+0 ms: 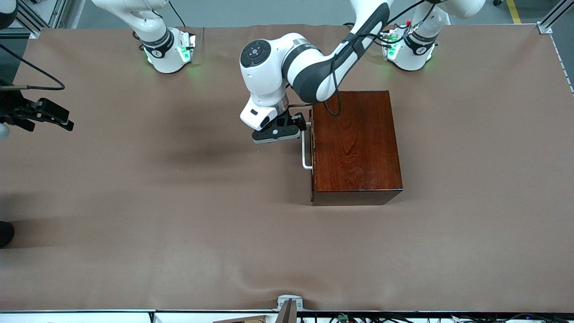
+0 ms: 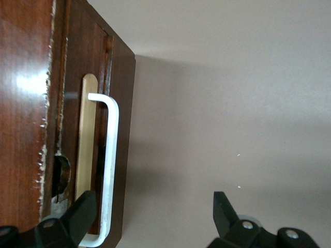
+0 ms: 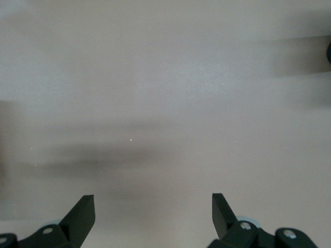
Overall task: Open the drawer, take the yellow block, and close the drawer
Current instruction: 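Position the left gripper at the white drawer handle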
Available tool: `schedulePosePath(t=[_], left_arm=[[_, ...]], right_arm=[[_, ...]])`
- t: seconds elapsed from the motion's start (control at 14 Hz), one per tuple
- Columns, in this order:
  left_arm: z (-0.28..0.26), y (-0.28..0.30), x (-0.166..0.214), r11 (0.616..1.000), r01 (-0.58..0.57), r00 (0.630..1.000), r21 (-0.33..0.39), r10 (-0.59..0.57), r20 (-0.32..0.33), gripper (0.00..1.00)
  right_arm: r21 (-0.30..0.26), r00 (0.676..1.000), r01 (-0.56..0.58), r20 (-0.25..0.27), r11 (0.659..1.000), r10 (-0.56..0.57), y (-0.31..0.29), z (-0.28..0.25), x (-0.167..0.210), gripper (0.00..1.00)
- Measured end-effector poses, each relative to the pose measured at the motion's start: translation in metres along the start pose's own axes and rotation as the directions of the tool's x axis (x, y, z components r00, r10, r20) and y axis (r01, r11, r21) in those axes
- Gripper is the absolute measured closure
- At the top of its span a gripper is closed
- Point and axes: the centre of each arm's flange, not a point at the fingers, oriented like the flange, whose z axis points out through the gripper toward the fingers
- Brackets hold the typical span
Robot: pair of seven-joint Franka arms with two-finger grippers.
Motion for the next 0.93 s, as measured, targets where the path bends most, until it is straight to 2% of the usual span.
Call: schedulePosePath(t=[0.36, 0.93], left_arm=[[0.037, 0.002, -0.002, 0.998, -0.021, 0.999, 0.055, 0.019, 0.037, 0.0], [0.059, -0.011, 0.011, 0.994, -0.039, 0.997, 0.102, 0.032, 0.067, 0.0]], right_arm=[[0.0, 1.0, 0.0, 0.0, 1.0, 0.0, 0.0, 0.0, 0.0, 0.0], [0.0, 1.0, 0.0, 0.0, 1.0, 0.0, 0.0, 0.0, 0.0, 0.0]])
